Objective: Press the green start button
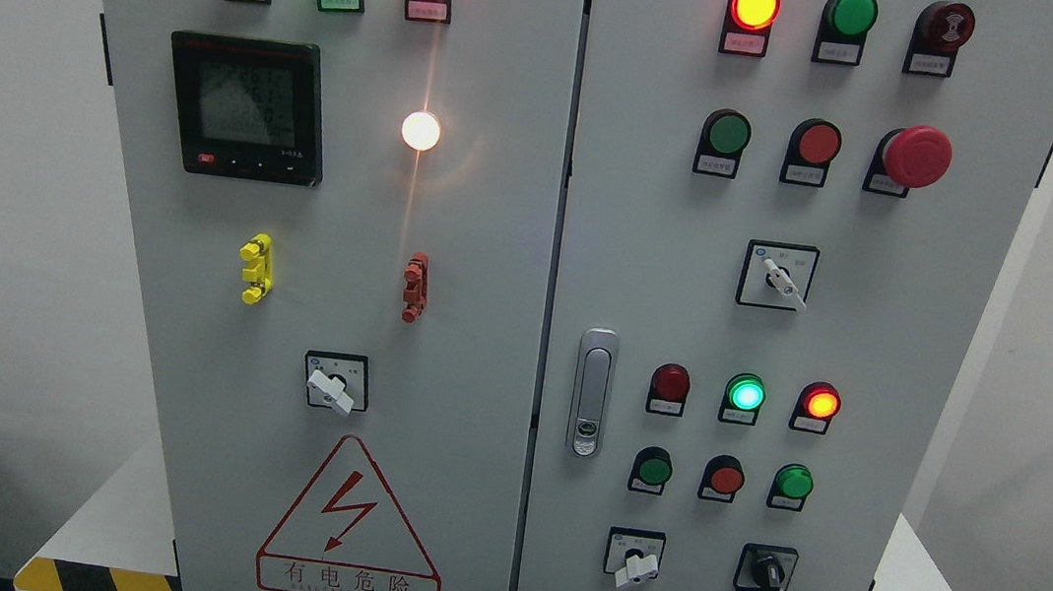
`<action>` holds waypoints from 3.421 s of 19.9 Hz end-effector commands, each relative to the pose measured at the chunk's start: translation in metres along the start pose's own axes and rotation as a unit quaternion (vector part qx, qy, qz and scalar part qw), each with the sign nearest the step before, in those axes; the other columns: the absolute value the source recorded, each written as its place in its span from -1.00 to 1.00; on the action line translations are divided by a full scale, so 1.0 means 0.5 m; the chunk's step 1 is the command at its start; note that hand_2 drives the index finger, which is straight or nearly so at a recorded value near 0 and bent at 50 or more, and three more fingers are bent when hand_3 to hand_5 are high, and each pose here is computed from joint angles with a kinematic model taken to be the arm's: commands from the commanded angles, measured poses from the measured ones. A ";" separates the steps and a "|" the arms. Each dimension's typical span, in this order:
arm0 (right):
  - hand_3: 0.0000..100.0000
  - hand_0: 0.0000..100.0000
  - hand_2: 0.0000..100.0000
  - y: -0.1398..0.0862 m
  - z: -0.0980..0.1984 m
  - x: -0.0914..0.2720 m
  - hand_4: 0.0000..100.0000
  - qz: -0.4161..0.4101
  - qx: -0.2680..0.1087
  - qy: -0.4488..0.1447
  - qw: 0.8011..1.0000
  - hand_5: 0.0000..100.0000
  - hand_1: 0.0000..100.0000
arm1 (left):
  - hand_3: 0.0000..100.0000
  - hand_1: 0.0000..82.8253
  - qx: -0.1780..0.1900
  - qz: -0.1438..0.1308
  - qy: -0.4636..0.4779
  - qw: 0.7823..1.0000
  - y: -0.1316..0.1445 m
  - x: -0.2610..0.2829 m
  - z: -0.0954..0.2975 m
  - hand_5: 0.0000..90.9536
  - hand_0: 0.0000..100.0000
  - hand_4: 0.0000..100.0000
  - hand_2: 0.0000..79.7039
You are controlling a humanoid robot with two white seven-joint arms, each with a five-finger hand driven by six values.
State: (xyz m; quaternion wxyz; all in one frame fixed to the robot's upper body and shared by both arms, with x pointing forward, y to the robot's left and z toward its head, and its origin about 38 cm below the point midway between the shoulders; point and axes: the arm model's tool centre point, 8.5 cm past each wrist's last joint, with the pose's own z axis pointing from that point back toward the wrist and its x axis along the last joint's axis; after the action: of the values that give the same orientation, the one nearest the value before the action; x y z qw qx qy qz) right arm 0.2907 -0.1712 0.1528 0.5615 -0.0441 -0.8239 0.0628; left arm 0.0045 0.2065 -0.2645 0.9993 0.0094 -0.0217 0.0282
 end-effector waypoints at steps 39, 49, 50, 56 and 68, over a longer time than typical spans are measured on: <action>0.97 -0.51 -1.00 -0.022 -0.151 0.006 0.81 0.499 -0.021 -0.100 0.860 1.00 -0.28 | -1.00 0.34 -0.002 0.000 -0.025 1.000 -0.002 0.049 -0.002 -1.00 -0.76 -1.00 -1.00; 0.98 -0.50 -1.00 -0.004 -0.205 -0.007 0.81 0.502 -0.011 -0.101 0.859 1.00 -0.28 | -1.00 0.34 -0.003 0.000 -0.025 1.000 -0.004 0.049 -0.002 -1.00 -0.76 -1.00 -1.00; 0.98 -0.50 -1.00 -0.003 -0.209 -0.008 0.81 0.502 -0.010 -0.101 0.859 1.00 -0.28 | -1.00 0.34 -0.002 0.000 -0.025 1.000 -0.002 0.049 -0.002 -1.00 -0.76 -1.00 -1.00; 0.98 -0.49 -1.00 0.021 -0.223 -0.011 0.82 0.498 0.003 -0.107 0.861 1.00 -0.28 | -1.00 0.34 -0.003 0.000 -0.025 1.000 -0.004 0.049 -0.002 -1.00 -0.76 -1.00 -1.00; 0.98 -0.48 -1.00 0.023 -0.246 -0.019 0.82 0.499 0.004 -0.099 0.861 1.00 -0.28 | -1.00 0.34 -0.003 0.000 -0.025 1.000 -0.004 0.049 -0.002 -1.00 -0.76 -1.00 -1.00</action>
State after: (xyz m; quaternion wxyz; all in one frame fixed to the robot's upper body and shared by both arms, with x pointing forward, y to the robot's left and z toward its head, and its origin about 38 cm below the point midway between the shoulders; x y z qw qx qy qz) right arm 0.4012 -0.1609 0.1975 0.3602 -0.4503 -0.7470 0.3309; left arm 0.0045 0.2065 -0.2645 0.9993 0.0094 -0.0217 0.0282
